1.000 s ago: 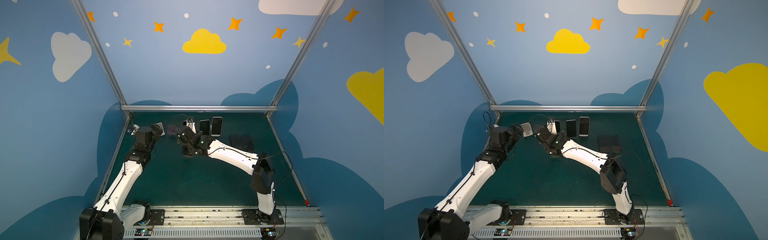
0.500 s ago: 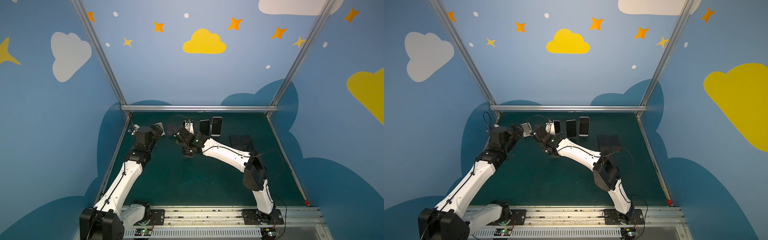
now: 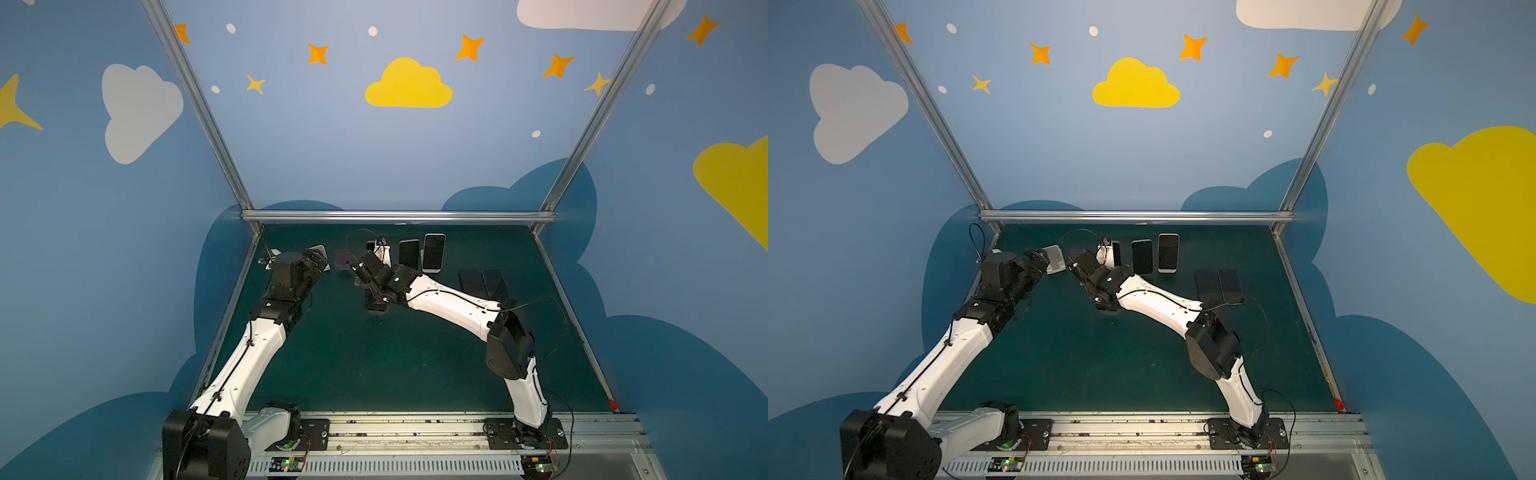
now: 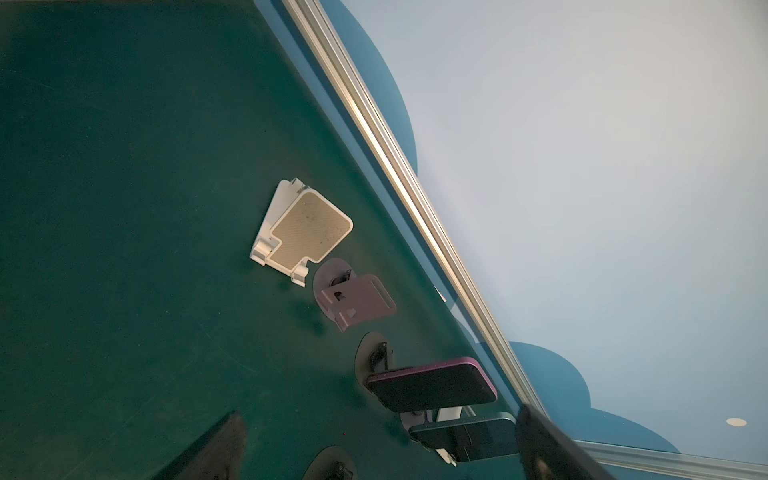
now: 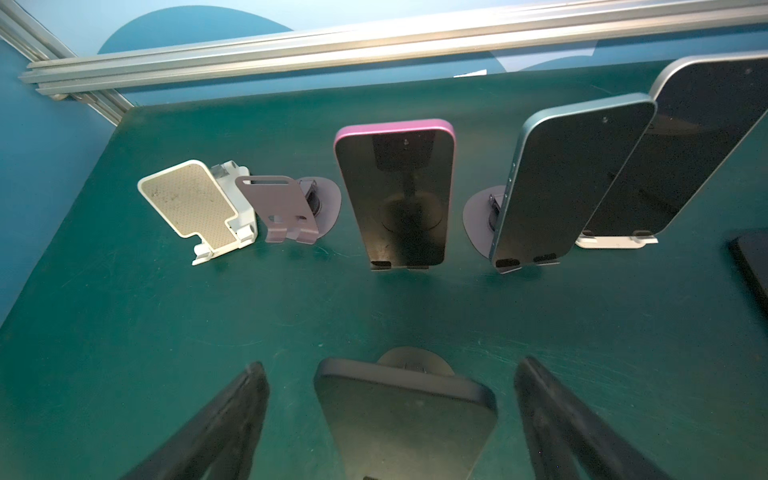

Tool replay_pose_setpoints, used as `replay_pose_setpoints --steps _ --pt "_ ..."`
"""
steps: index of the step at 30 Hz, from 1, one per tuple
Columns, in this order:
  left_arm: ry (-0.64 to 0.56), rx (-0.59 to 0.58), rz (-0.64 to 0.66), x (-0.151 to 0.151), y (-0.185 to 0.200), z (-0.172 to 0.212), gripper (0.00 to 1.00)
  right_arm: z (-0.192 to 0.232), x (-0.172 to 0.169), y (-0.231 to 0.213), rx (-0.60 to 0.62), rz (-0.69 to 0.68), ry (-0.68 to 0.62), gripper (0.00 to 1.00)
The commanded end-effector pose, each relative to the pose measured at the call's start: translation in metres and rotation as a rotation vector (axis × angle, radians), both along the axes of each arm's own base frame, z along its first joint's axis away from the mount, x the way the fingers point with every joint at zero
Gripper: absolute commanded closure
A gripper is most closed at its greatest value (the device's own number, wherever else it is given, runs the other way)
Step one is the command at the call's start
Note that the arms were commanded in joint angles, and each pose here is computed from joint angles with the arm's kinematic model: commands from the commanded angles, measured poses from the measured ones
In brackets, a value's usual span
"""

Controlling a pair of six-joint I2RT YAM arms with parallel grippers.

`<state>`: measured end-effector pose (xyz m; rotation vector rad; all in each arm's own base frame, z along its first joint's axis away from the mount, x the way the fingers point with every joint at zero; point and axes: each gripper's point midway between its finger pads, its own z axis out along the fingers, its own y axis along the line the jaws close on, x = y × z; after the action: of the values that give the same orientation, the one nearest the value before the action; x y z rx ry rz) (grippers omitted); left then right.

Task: Remove the phone from the phone stand
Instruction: 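Lower the right gripper and close it on the black phone's edge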

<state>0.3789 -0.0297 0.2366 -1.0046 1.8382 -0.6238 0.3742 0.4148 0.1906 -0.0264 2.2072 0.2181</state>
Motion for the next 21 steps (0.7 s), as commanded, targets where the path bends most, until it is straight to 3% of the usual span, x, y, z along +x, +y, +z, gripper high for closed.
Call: replay_pose_setpoints --steps 1,21 --pt "-0.028 -0.013 -0.007 0.005 0.0 0.011 0.0 -0.015 0.002 -0.002 -0.009 -0.012 0.022 0.07" --pt "-0.014 -0.029 -0.014 0.008 -0.001 0.006 0.0 -0.044 0.007 -0.001 -0.037 -0.011 0.046 0.08"
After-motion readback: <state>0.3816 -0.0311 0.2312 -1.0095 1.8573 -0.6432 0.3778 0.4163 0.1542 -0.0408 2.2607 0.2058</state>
